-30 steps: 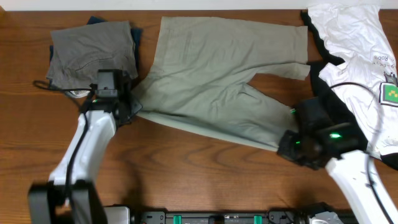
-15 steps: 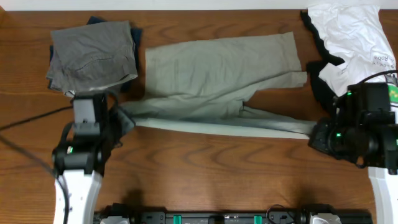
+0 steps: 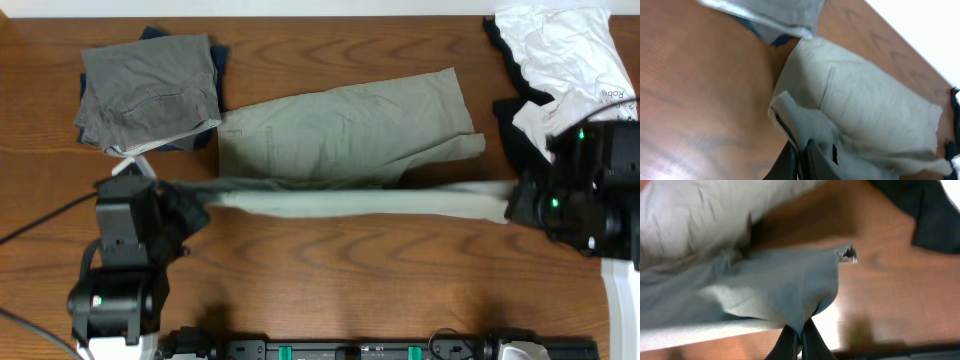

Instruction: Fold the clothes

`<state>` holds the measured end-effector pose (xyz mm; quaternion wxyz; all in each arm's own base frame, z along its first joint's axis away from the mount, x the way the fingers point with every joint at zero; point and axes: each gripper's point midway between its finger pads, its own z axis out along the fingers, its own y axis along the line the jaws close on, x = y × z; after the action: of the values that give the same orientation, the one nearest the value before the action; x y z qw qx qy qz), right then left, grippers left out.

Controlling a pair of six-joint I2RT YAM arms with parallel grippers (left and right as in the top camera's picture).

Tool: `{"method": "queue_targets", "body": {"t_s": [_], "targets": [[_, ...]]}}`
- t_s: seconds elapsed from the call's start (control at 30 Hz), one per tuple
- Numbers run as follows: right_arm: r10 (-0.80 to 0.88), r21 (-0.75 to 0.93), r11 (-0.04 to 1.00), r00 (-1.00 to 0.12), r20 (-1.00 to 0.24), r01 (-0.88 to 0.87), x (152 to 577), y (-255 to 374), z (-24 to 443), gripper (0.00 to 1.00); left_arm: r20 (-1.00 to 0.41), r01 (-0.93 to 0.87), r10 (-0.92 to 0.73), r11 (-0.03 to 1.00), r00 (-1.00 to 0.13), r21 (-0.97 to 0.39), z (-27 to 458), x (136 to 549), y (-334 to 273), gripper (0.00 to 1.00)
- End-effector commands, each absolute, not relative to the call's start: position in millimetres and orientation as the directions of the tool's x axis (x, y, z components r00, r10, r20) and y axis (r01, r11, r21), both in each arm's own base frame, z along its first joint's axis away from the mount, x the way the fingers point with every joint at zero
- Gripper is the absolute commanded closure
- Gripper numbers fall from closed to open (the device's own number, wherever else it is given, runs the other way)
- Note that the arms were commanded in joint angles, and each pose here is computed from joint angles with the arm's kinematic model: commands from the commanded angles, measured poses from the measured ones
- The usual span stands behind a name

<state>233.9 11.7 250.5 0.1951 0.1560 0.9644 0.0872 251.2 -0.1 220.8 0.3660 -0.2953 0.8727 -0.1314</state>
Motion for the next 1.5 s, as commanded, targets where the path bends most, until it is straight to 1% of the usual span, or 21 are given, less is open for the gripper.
{"method": "queue_targets", "body": {"t_s": [0.0, 0.27, 0.43, 0.53, 0.9, 1.1, 1.33, 1.47], "targets": [[0.321, 0.117, 0.947, -0.85, -0.418, 0.3, 263, -17, 249, 0.99, -0.616, -0.478, -0.613, 0.784, -0.494, -0.396, 225, 272, 22, 0.94], [0.272, 0.128, 0.962, -0.794, -0.544, 0.242, 356, -23, 235, 0.99, -0.667, -0.433, -0.61, 0.786, -0.427, -0.442, 222, 347, 24, 0.94], [0.259, 0.139, 0.966, -0.77, -0.584, 0.219, 404, -24, 216, 0.99, -0.698, -0.395, -0.606, 0.789, -0.382, -0.47, 217, 390, 23, 0.94], [0.245, 0.142, 0.97, -0.769, -0.591, 0.2, 422, -23, 204, 0.99, -0.709, -0.37, -0.6, 0.795, -0.371, -0.48, 213, 408, 18, 0.94], [0.242, 0.14, 0.97, -0.783, -0.572, 0.198, 471, -24, 143, 0.99, -0.736, -0.275, -0.574, 0.818, -0.359, -0.505, 182, 464, -15, 0.94], [0.243, 0.145, 0.97, -0.775, -0.583, 0.194, 496, -25, 111, 0.99, -0.756, -0.221, -0.571, 0.821, -0.32, -0.526, 165, 493, -28, 0.94], [0.259, 0.159, 0.966, -0.757, -0.6, 0.204, 517, -27, 84, 0.99, -0.762, -0.209, -0.567, 0.824, -0.313, -0.527, 132, 513, -32, 0.94], [0.279, 0.172, 0.96, -0.753, -0.596, 0.22, 523, -27, 71, 0.99, -0.781, -0.23, -0.55, 0.835, -0.297, -0.5, 114, 519, -27, 0.94]]}}
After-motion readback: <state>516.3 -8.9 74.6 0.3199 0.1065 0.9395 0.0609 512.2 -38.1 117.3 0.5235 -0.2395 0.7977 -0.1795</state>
